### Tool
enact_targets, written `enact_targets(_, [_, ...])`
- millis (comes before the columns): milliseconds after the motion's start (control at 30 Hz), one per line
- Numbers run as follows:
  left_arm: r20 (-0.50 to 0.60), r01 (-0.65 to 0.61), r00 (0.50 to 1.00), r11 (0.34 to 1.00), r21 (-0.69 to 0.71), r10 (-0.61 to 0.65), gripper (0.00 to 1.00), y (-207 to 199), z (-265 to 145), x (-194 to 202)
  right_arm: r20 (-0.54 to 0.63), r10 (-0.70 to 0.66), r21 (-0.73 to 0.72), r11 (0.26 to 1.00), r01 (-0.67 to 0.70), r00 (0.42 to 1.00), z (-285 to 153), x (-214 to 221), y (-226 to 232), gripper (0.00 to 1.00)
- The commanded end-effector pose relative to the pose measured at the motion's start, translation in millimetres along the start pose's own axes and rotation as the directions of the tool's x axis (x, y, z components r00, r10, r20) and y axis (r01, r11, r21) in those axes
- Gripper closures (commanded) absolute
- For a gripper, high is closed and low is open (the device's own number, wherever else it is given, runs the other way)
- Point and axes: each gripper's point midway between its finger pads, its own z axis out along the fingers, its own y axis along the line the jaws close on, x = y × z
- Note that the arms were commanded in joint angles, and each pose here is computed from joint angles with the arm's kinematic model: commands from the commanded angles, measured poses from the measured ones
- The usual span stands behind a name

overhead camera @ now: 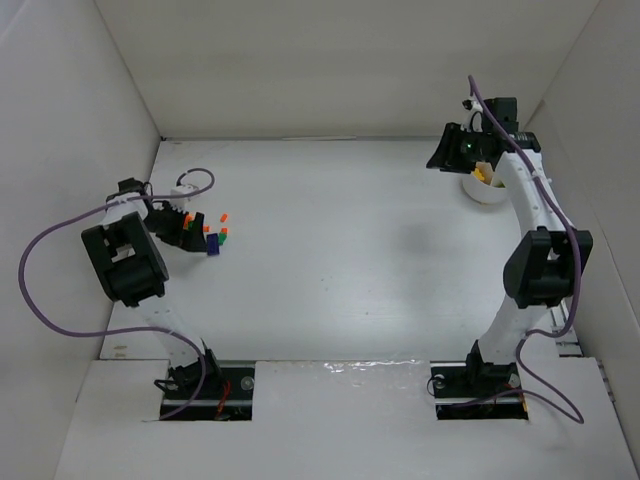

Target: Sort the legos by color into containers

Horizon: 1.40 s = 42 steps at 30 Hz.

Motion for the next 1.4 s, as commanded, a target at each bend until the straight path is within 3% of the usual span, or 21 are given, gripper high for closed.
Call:
enact_targets(0, [0.022, -0.036, 0.999, 0.999, 0.011, 0.035, 0.0, 1, 10, -22, 0.017, 0.002, -0.014, 1.0, -0.002, 1.0, -3, -11, 4, 0.51])
enact_targets(433, [0.034, -0.139, 0.99, 0.976, 0.165, 0.135, 0.0, -38, 60, -64, 0.008, 0.021, 0.001, 1.0, -0.021, 1.0, -2, -12, -5, 0.51])
enact_targets(700, [0.067, -0.176, 0.983, 0.979, 0.106, 0.17, 0.0, -34, 24, -75, 0.0, 0.031, -0.009, 0.999, -0.031, 1.0, 0, -11, -8, 0.52])
enact_targets(1033, [0.038, -0.34, 0.94, 0.94, 0.028, 0.339, 0.0, -33, -32, -61, -0.017, 0.029, -0.031, 0.999, -0.029, 0.999, 4, -4, -3, 0.52])
enact_targets(1267, [-0.045, -0.412, 0.909, 0.909, 0.065, 0.415, 0.0, -32, -31, -40, -0.009, 0.025, -0.032, 0.999, -0.026, 1.0, 1, -6, -2, 0.52])
enact_targets(1367, [-0.073, -0.414, 0.905, 0.907, 0.071, 0.419, 0.18, -27, -29, -36, -0.007, 0.025, -0.024, 0.999, -0.026, 1.0, 1, -6, -3, 0.52])
